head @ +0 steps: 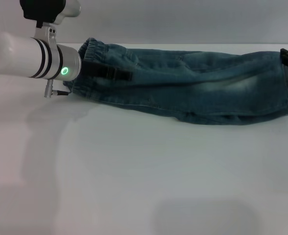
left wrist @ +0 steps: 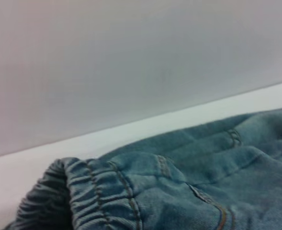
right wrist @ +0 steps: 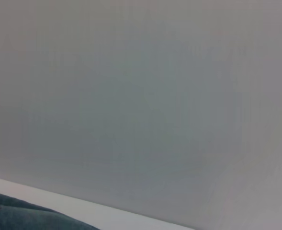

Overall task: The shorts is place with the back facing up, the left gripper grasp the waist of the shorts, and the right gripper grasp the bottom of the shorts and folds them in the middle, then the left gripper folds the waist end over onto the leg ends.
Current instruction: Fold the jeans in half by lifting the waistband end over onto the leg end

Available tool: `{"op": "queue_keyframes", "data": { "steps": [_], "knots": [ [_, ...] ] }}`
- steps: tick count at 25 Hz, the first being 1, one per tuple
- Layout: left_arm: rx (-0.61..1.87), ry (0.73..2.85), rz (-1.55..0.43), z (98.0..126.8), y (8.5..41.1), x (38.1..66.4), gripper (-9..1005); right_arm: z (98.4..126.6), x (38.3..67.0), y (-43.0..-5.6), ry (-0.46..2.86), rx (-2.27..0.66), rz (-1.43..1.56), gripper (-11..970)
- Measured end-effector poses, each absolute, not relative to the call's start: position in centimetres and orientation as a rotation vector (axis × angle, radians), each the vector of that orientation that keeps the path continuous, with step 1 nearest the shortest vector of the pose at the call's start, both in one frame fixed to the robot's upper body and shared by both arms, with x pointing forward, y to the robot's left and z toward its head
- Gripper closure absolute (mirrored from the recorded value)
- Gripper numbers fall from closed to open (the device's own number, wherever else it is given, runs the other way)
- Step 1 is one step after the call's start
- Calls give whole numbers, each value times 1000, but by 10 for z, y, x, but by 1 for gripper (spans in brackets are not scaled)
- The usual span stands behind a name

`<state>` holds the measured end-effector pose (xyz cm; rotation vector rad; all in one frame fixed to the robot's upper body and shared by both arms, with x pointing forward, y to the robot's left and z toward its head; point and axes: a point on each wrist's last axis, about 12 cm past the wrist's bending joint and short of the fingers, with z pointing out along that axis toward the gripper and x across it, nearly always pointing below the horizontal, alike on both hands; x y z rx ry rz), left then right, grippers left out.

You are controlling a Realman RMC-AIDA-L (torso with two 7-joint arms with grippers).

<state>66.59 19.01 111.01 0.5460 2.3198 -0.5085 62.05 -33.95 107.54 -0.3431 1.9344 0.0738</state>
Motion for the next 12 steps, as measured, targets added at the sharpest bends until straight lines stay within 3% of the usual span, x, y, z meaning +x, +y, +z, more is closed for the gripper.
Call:
{"op": "queue_keyframes", "data": {
  "steps": [12],
  "knots": [
    [432,2305,-476,1113,192,674,178,1075,615,-345,1930,-326,83,356]
  ]
}}
